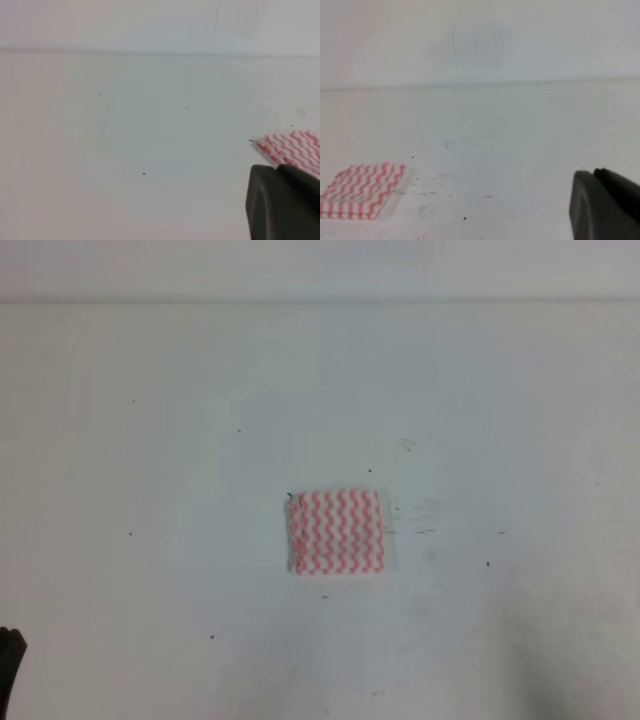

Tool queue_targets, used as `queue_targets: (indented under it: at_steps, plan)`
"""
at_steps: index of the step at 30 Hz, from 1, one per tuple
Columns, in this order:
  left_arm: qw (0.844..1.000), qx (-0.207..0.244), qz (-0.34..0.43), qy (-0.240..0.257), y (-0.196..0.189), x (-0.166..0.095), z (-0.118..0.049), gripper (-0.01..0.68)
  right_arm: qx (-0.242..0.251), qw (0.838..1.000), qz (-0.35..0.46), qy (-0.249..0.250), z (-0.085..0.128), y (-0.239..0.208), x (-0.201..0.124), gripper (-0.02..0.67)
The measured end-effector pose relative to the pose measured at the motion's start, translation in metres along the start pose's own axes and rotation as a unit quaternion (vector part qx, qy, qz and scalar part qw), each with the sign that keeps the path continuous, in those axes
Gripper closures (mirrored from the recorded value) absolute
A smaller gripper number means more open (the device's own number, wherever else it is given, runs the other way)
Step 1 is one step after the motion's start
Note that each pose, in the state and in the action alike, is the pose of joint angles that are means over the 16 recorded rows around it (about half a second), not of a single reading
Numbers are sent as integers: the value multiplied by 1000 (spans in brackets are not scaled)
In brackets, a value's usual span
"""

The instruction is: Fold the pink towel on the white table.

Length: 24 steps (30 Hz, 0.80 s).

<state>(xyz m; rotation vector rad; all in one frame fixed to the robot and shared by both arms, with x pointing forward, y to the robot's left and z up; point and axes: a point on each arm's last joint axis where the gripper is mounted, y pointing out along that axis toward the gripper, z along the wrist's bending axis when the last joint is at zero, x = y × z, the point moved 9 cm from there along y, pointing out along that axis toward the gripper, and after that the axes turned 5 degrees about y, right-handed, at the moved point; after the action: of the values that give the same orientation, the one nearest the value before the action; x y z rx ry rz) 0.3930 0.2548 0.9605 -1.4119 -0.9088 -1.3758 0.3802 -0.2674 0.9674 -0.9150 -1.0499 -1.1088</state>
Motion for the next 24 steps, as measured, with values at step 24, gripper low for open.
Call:
queue_targets:
  at_steps: [24]
  plan:
    - [1000, 2, -1, 0, 0, 0, 1, 678, -12, 998, 62, -32, -5, -2, -22, 667]
